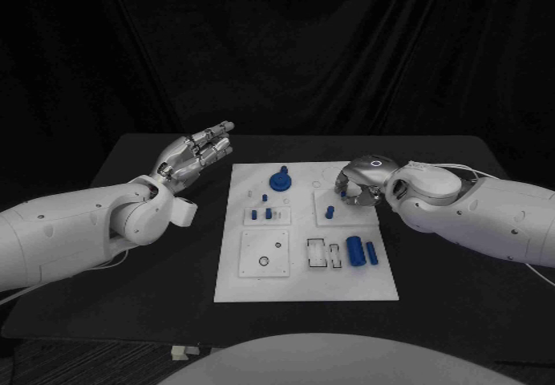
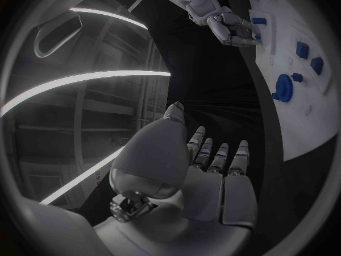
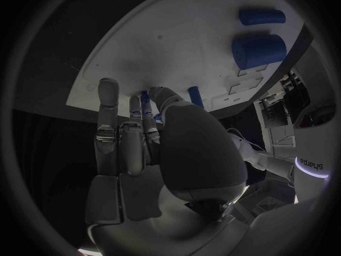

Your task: Assemble the parts on the task board

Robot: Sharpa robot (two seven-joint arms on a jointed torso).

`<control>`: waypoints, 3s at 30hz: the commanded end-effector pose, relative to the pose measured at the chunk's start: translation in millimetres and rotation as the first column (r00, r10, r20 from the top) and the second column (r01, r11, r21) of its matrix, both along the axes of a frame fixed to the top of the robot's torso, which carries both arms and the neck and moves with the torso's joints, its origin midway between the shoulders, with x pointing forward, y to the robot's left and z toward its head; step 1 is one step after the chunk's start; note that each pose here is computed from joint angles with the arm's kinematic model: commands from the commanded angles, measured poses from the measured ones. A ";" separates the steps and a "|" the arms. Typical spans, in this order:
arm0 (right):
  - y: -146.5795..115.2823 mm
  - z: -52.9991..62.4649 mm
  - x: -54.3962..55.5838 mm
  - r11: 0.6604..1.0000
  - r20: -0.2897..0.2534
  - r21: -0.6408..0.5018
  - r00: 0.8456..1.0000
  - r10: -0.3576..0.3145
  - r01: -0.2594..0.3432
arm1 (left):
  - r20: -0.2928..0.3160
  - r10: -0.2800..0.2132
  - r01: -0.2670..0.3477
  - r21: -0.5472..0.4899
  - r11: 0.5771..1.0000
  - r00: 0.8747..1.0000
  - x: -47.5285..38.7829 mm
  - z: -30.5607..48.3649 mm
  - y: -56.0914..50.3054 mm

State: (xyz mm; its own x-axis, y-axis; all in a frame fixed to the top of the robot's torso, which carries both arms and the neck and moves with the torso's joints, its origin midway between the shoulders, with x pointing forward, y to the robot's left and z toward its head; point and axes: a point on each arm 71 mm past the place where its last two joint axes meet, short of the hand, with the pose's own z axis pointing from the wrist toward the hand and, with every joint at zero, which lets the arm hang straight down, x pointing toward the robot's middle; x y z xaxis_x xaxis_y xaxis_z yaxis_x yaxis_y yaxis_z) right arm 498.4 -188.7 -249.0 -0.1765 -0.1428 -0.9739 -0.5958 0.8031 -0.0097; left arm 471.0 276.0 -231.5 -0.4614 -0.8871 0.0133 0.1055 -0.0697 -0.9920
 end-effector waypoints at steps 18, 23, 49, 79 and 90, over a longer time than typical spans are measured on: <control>0.2 4.5 -2.0 0.997 0.056 0.071 0.998 0.029 -0.033 | 0.081 -0.008 0.013 -0.062 0.998 0.997 -1.2 5.2 -2.2; -1.0 6.5 -2.8 0.996 0.074 0.085 0.997 0.030 -0.037 | 0.077 -0.008 0.013 -0.061 0.998 0.997 -1.2 4.6 -2.0; 41.5 68.4 -36.4 0.965 0.158 0.186 0.975 0.155 -0.184 | 0.064 -0.015 0.019 -0.058 0.998 0.998 -0.3 2.8 -2.1; 128.1 -0.7 -96.1 0.917 -0.017 0.210 0.936 0.351 -0.340 | 0.074 -0.019 0.025 -0.070 0.997 0.997 -2.0 2.2 -2.2; 131.2 -6.3 -95.4 0.918 -0.023 0.209 0.937 0.348 -0.336 | 0.062 -0.023 0.027 -0.071 0.997 0.998 -4.1 -1.9 -1.7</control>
